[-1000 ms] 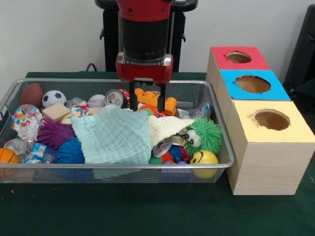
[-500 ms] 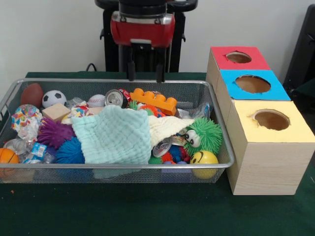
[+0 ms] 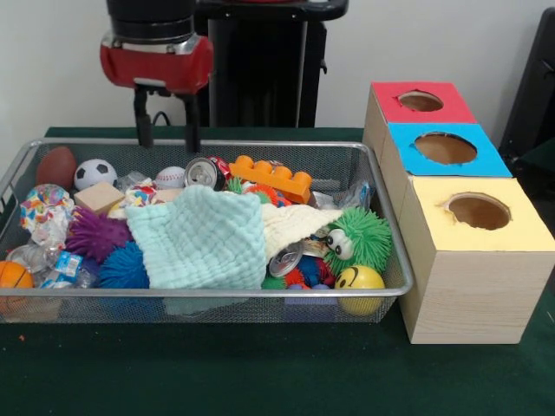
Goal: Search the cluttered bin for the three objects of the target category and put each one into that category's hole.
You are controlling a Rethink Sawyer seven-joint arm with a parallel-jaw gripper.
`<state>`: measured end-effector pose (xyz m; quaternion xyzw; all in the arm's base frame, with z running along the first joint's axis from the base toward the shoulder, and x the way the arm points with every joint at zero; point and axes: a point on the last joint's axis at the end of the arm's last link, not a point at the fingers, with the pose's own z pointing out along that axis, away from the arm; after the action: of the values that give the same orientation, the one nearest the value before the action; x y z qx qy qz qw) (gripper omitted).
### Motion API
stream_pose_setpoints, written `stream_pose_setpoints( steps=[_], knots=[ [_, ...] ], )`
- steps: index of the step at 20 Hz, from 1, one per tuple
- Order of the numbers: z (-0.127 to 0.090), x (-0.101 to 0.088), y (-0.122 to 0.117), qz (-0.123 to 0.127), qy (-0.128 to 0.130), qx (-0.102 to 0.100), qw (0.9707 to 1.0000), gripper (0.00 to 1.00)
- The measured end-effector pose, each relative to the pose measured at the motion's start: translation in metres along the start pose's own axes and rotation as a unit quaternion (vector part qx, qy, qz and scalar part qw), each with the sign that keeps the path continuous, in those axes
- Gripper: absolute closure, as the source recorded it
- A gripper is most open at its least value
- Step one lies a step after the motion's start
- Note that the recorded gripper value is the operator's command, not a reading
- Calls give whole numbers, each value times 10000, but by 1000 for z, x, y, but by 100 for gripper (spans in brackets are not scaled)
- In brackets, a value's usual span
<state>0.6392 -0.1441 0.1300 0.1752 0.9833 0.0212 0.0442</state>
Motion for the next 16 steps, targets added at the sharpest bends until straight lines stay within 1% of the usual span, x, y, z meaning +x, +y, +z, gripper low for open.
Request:
stream_pose_setpoints(
  steps=[1, 2, 3, 5, 6, 9, 14, 16],
  knots=[
    [2, 0, -3, 17, 14, 0, 10000, 0],
    [9, 3, -13, 66, 76, 4, 9999, 0],
    [13, 5, -18, 86, 107, 3, 9999, 0],
    [18, 7, -23, 104, 144, -3, 9998, 0],
    [24, 9, -27, 115, 193, -14, 9997, 0],
    [32, 13, -26, 81, 250, -34, 9996, 0],
    [45, 20, -17, -82, 332, -89, 9994, 0],
    [49, 22, -16, -105, 358, -103, 9993, 0]
  ],
)
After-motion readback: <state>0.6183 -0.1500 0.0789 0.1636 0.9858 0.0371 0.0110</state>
